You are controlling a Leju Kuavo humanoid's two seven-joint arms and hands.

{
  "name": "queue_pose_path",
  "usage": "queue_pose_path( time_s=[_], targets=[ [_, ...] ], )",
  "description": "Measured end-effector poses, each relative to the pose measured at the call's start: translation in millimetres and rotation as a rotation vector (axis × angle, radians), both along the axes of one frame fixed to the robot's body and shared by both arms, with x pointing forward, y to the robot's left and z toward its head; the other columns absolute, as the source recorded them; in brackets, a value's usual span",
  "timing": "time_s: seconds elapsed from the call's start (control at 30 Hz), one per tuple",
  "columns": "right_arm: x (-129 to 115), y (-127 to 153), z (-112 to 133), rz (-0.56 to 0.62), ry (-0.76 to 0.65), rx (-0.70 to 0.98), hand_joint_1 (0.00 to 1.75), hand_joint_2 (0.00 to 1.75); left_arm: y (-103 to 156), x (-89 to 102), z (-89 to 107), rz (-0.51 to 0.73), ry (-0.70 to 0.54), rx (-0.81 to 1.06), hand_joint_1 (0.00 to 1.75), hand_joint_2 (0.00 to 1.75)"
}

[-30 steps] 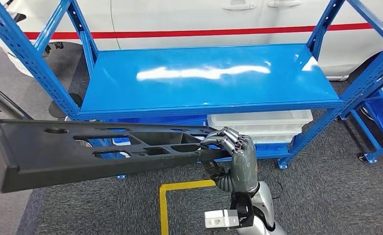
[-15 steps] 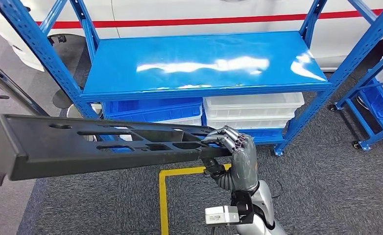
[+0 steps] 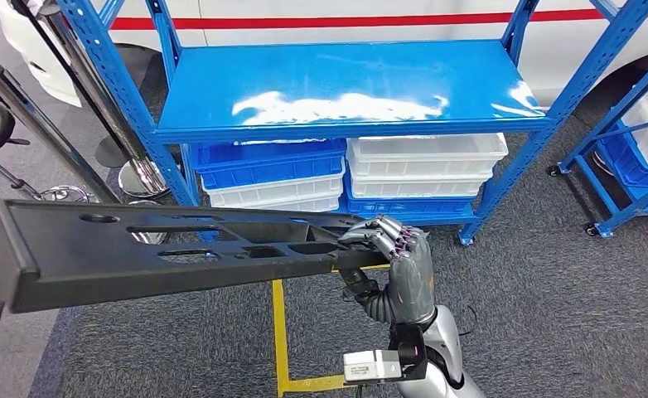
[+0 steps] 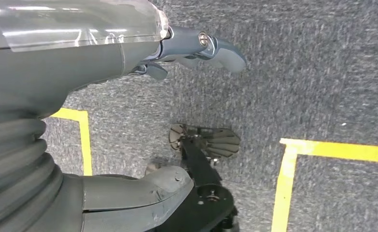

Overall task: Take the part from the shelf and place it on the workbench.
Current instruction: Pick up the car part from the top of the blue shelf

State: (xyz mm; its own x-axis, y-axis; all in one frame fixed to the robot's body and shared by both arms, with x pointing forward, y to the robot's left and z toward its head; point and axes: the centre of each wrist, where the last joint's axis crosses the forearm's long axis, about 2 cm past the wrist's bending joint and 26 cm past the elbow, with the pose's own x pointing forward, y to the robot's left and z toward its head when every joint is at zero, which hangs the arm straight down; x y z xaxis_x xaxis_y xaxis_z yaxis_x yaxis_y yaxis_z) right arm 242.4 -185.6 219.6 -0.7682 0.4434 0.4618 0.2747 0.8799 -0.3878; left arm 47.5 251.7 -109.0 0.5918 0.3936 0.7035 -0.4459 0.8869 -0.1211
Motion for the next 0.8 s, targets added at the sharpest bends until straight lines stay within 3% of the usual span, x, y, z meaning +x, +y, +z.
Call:
queue_pose_path(
  time_s=[0.8],
  targets=[
    [7.6,0.9,7.4,0.001,-0.036,-0.004,1.75,1.75,-0.4,-1.2,-0.1,-0.013,0.000,-0.001,0.00,1.75]
  ],
)
